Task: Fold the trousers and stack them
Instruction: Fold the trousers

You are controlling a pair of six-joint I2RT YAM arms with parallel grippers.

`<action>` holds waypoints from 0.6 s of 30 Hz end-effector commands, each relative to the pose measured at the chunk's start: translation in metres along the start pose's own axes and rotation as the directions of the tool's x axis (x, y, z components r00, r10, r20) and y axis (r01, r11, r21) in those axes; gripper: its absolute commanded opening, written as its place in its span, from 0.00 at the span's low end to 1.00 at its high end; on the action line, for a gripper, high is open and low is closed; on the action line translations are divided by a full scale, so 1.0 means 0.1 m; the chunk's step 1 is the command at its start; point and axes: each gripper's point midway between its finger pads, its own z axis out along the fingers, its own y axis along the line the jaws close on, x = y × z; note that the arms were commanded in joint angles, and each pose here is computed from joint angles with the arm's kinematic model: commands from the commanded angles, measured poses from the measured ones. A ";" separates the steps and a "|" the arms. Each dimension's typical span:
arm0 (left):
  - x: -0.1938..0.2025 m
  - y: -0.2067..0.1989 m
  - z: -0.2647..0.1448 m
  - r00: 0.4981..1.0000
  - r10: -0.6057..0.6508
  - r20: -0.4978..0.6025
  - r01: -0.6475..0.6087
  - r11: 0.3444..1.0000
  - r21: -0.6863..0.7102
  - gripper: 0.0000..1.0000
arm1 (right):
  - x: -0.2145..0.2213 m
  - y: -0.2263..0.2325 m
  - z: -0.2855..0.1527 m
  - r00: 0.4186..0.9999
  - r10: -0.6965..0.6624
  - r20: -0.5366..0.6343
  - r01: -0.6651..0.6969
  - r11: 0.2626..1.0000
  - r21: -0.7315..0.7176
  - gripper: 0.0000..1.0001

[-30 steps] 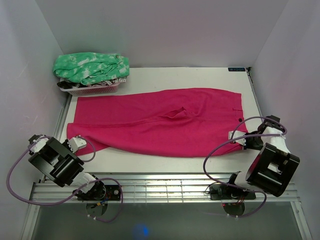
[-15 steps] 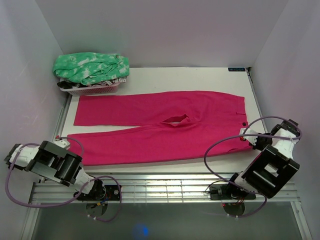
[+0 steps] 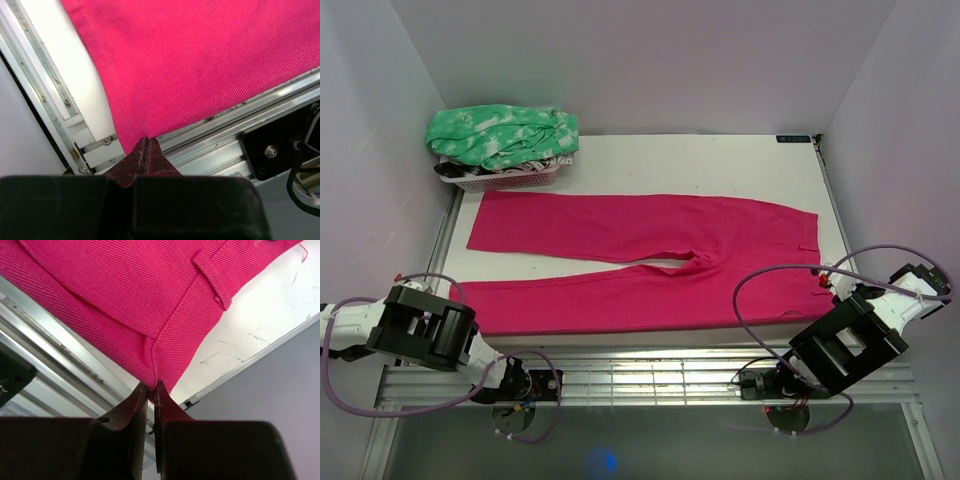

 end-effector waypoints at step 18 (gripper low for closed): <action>-2.06 1.32 -0.82 0.713 0.564 0.416 -0.350 0.801 -0.485 0.00 | -0.64 -1.40 -1.24 0.942 -0.261 0.212 0.154 0.895 0.418 0.08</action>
